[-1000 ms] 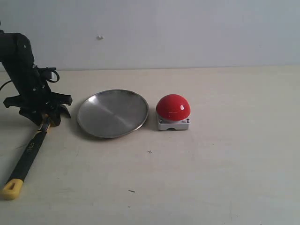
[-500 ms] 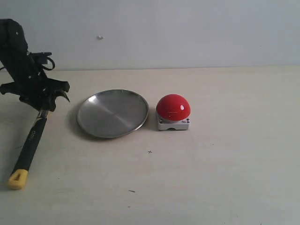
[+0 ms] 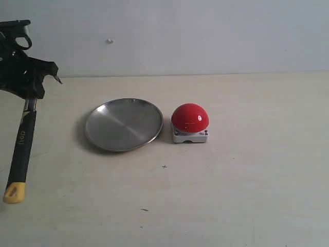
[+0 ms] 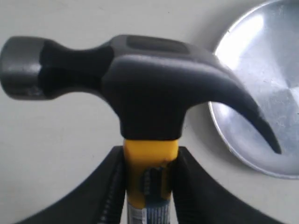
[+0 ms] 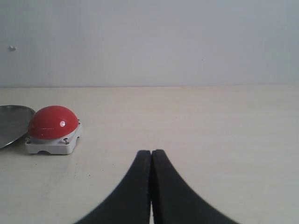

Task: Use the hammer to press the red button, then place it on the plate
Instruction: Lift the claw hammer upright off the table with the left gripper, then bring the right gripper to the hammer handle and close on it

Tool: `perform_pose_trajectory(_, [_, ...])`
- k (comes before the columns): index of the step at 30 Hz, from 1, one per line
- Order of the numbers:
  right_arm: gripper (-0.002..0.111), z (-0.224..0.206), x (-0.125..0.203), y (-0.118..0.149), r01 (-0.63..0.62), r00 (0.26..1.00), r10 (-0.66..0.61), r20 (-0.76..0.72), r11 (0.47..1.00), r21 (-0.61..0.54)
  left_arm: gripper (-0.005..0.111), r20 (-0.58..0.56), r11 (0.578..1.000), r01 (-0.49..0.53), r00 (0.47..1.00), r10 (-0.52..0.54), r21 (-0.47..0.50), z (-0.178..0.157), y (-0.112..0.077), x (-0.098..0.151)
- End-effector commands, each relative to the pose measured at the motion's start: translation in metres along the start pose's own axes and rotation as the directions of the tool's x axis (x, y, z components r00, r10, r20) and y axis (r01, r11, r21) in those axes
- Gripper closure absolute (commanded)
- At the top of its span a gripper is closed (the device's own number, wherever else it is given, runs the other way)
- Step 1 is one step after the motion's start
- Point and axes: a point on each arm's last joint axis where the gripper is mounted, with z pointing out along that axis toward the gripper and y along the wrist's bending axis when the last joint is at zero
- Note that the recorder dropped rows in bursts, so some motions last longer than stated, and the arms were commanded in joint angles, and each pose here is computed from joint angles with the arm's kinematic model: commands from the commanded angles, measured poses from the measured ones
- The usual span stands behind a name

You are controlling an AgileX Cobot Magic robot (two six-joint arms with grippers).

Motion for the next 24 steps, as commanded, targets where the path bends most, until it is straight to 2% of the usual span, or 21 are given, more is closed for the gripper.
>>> perform_pose_trajectory(1, [0.108, 0.000, 0.001, 0.000, 0.001, 1.000, -0.001, 0.007, 1.000, -0.004, 0.107, 0.077, 0.998, -0.042, 0.996, 0.037, 0.055, -0.040, -0.009, 0.014])
perform_pose_trajectory(4, [0.108, 0.000, 0.000, 0.000, 0.005, 1.000, -0.005, 0.013, 1.000, -0.004, 0.107, 0.136, 0.992, -0.047, 0.990, 0.030, 0.121, -0.069, -0.017, 0.023])
perform_pose_trajectory(7, [0.108, 0.000, -0.006, 0.001, -0.007, 0.996, 0.008, 0.084, 1.000, -0.014, 0.107, 0.209, 0.975, -0.074, 0.977, 0.029, 0.212, -0.097, -0.027, 0.031])
perform_pose_trajectory(9, [0.108, -0.001, -0.013, 0.002, -0.108, 0.982, 0.114, 0.150, 0.993, -0.045, 0.107, 0.260, 0.956, -0.119, 0.964, 0.047, 0.267, -0.113, -0.034, 0.036])
perform_pose_trajectory(12, [0.108, -0.003, -0.021, 0.003, -0.182, 0.951, 0.196, 0.239, 0.980, -0.078, 0.107, 0.321, 0.935, -0.163, 0.945, 0.057, 0.316, -0.135, -0.040, 0.045])
perform_pose_trajectory(13, [0.108, -0.004, -0.024, 0.003, -0.240, 0.930, 0.258, 0.260, 0.966, -0.099, 0.107, 0.333, 0.928, -0.178, 0.941, 0.063, 0.327, -0.141, -0.042, 0.048])
perform_pose_trajectory(14, [0.108, -0.004, -0.025, 0.002, -0.349, 0.892, 0.371, 0.256, 0.928, -0.130, 0.107, 0.335, 0.921, -0.194, 0.939, 0.074, 0.339, -0.148, -0.043, 0.053])
perform_pose_trajectory(16, [0.108, -0.004, -0.024, 0.002, -0.472, 0.835, 0.498, 0.235, 0.867, -0.162, 0.107, 0.336, 0.914, -0.208, 0.938, 0.086, 0.348, -0.155, -0.045, 0.057])
perform_pose_trajectory(20, [0.108, -0.004, -0.026, 0.005, -0.541, 0.796, 0.577, 0.182, 0.814, -0.213, 0.107, 0.336, 0.885, -0.245, 0.936, 0.109, 0.396, -0.163, -0.050, 0.063])
perform_pose_trajectory(22, [0.108, -0.015, -0.053, 0.008, -0.517, 0.767, 0.597, 0.237, 0.793, -0.323, 0.107, 0.351, 0.859, -0.259, 0.931, 0.100, 0.442, -0.167, -0.055, 0.063])
perform_pose_trajectory(24, [0.108, -0.024, -0.092, 0.013, -0.442, 0.795, 0.554, 0.247, 0.808, -0.391, 0.107, 0.363, 0.825, -0.286, 0.926, 0.106, 0.487, -0.169, -0.060, 0.064])
